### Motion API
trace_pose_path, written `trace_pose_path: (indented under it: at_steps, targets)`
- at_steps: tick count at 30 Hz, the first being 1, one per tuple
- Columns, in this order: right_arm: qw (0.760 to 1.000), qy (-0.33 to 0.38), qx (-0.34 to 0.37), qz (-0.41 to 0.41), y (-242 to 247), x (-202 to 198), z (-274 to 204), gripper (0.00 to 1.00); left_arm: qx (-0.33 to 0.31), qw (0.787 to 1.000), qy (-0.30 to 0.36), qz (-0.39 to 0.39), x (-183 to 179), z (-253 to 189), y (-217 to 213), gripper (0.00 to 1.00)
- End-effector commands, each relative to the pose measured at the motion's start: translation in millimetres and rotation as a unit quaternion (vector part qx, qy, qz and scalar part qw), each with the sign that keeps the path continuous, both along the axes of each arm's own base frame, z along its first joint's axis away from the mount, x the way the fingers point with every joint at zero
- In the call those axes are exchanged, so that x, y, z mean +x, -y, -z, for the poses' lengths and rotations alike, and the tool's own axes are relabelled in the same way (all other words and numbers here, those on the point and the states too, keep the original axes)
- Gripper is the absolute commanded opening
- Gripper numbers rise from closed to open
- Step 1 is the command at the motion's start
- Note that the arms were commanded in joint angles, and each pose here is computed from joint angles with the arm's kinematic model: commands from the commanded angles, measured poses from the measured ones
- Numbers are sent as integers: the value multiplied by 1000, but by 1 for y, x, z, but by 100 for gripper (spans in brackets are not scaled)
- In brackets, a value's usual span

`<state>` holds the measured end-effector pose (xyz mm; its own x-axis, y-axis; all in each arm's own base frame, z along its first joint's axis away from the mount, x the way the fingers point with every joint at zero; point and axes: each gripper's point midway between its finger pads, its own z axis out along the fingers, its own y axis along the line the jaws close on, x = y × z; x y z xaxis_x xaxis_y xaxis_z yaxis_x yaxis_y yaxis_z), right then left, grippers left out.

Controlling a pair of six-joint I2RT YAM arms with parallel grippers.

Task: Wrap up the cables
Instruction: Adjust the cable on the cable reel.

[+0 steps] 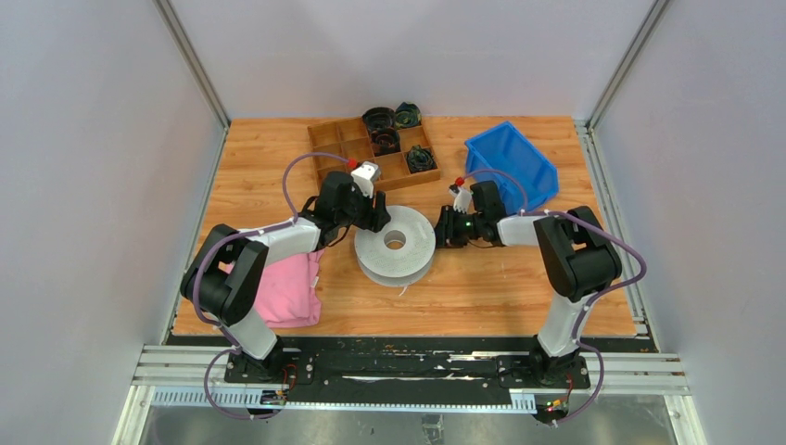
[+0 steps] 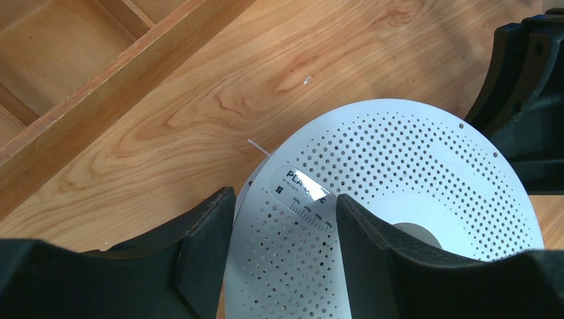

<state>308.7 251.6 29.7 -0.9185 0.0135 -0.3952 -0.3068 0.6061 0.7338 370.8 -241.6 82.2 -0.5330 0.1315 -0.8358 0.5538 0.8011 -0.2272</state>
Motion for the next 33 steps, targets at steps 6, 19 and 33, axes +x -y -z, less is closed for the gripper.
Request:
trace_pose_path:
  at_steps: [6, 19, 33]
  targets:
    - [999, 43, -23, 3, 13, 12, -14, 30, 24, 999, -40, 10, -18, 27, -2, 61]
    - [994, 85, -71, 24, 55, 20, -23, 30, 9, 1000, -22, 5, -15, 7, -1, 62]
    - [939, 259, -226, 4, 126, 22, -110, 35, -48, 997, 61, -24, 3, -94, -15, 88]
